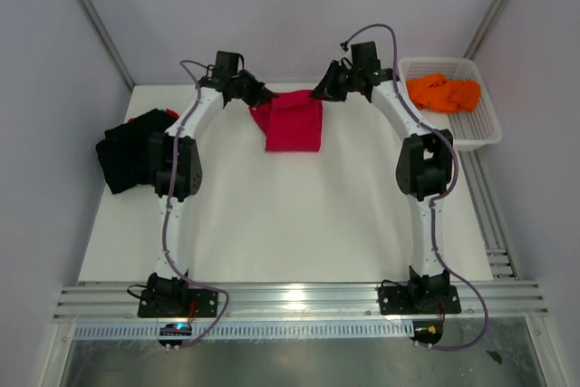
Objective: Fold and stack the t-shirts
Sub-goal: Fold the long partially folded tshirt into a neat square
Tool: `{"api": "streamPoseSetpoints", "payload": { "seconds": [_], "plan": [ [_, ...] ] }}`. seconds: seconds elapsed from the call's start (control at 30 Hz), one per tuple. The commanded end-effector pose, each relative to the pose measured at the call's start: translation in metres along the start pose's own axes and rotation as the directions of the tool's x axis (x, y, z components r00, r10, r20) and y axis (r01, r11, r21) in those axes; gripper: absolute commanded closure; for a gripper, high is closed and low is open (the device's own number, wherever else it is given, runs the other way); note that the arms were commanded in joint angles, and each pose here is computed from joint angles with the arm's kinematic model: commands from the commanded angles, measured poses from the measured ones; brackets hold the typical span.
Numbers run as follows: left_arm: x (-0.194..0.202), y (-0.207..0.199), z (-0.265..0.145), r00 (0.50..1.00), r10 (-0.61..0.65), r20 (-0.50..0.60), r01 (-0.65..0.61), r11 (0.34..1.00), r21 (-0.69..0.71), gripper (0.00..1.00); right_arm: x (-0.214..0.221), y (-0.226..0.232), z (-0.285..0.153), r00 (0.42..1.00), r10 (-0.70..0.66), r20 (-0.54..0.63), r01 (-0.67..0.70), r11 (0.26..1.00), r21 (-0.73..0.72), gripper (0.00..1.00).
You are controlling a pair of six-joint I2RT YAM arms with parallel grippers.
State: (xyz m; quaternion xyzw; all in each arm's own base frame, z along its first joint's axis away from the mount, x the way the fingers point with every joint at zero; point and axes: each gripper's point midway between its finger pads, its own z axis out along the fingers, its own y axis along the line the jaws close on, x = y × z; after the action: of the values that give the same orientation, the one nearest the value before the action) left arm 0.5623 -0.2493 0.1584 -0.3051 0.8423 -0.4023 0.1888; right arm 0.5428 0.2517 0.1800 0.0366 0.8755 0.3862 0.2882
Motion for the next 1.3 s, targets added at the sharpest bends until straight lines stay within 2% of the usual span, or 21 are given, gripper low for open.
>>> {"api": "streamPoseSetpoints", "payload": {
  "seconds": [0.0, 0.03, 0.07, 0.1, 0.13, 0.17, 0.27, 0.53, 0.9, 1.07, 1.27],
  "plan": [
    [-0.021, -0.018, 0.007, 0.993, -0.101, -0.054, 0.108, 0.985, 0.137, 1.0, -0.036, 0.003, -0.007, 0.995, 0.004, 0.098, 0.0, 0.999, -0.038, 0.94],
    [-0.026, -0.017, 0.019, 0.994, -0.097, -0.057, 0.106, 0.98, 0.171, 0.96, -0.035, 0.001, -0.005, 0.995, 0.005, 0.095, -0.001, 0.999, -0.038, 0.91],
    [-0.024, -0.018, 0.022, 0.991, -0.101, -0.084, 0.116, 0.975, 0.189, 0.75, -0.034, -0.001, -0.002, 0.995, 0.01, 0.095, -0.007, 0.999, -0.04, 0.82],
    [-0.025, -0.017, 0.026, 0.991, -0.097, -0.089, 0.113, 0.974, 0.196, 0.6, -0.031, -0.004, 0.0, 0.996, 0.016, 0.087, -0.013, 0.999, -0.035, 0.68],
    [-0.026, -0.01, 0.034, 0.99, -0.099, -0.097, 0.116, 0.976, 0.187, 0.51, -0.03, -0.013, 0.002, 0.995, 0.027, 0.095, -0.027, 1.0, 0.002, 0.52],
    [-0.025, -0.009, 0.036, 0.99, -0.097, -0.101, 0.115, 0.976, 0.185, 0.43, -0.031, -0.014, -0.001, 0.994, 0.02, 0.107, -0.022, 1.0, 0.017, 0.49],
    [-0.022, 0.005, 0.041, 0.991, -0.085, -0.107, 0.101, 0.983, 0.155, 0.37, -0.021, -0.023, -0.001, 0.995, -0.005, 0.099, 0.002, 1.0, 0.028, 0.46],
    [-0.009, 0.024, 0.038, 0.991, -0.033, -0.13, 0.049, 0.991, 0.122, 0.35, 0.004, -0.039, 0.006, 0.999, 0.006, 0.038, -0.007, 0.999, 0.038, 0.46],
    [0.009, 0.02, -0.003, 0.989, 0.059, -0.136, -0.045, 0.994, 0.102, 0.35, 0.033, -0.027, -0.011, 0.998, -0.06, 0.001, 0.06, 0.998, 0.014, 0.46],
    [0.015, 0.004, -0.031, 0.987, 0.102, -0.122, -0.089, 0.99, 0.111, 0.35, 0.037, -0.006, -0.021, 0.994, -0.109, 0.019, 0.109, 0.994, -0.019, 0.46],
    [0.019, -0.02, -0.07, 0.987, 0.135, -0.082, -0.125, 0.985, 0.121, 0.36, 0.033, 0.0, -0.015, 0.994, -0.107, 0.028, 0.109, 0.993, -0.046, 0.46]
  ]
}}
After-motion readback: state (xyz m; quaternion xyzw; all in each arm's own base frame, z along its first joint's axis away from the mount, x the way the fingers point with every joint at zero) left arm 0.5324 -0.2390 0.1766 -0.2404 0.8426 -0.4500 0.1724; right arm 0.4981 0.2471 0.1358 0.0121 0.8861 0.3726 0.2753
